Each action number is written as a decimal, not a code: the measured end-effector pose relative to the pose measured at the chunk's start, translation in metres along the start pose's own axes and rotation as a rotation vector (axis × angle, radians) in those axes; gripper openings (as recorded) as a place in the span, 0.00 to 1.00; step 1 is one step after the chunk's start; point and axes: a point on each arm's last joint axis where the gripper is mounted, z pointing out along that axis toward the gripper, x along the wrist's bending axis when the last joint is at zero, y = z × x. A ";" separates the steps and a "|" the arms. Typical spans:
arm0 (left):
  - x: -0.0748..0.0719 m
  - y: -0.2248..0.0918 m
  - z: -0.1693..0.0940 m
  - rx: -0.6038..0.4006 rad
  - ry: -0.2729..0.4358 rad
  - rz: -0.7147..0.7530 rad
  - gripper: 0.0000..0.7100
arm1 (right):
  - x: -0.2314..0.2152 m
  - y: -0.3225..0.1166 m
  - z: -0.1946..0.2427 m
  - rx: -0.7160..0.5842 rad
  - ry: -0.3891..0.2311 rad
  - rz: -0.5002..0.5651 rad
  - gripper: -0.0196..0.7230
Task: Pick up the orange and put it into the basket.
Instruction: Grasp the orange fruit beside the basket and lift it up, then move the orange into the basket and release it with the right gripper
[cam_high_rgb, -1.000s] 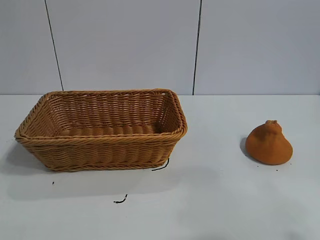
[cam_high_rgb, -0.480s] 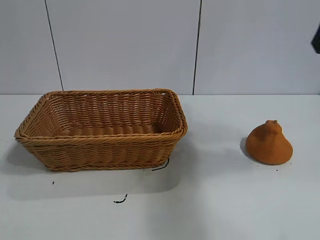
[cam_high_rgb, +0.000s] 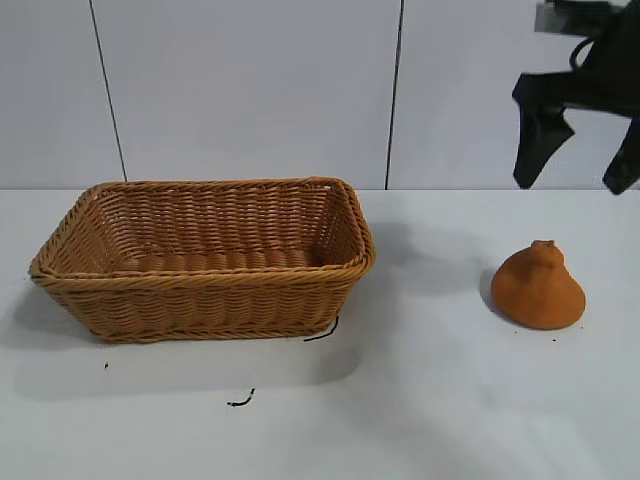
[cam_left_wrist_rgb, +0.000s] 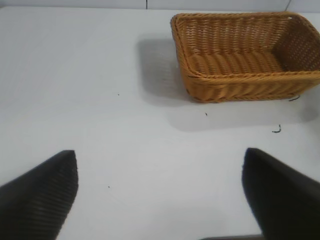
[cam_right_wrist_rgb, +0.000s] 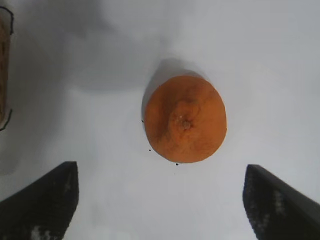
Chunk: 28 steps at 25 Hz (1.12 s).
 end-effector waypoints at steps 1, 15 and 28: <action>0.000 0.000 0.000 -0.001 0.000 0.000 0.90 | -0.001 0.000 0.010 0.015 -0.002 0.006 0.88; 0.000 0.000 0.000 -0.001 0.000 0.000 0.90 | -0.005 -0.002 0.033 0.071 -0.015 0.029 0.19; 0.000 0.000 0.000 -0.001 0.000 0.000 0.90 | 0.015 0.042 -0.116 -0.200 0.003 -0.040 0.14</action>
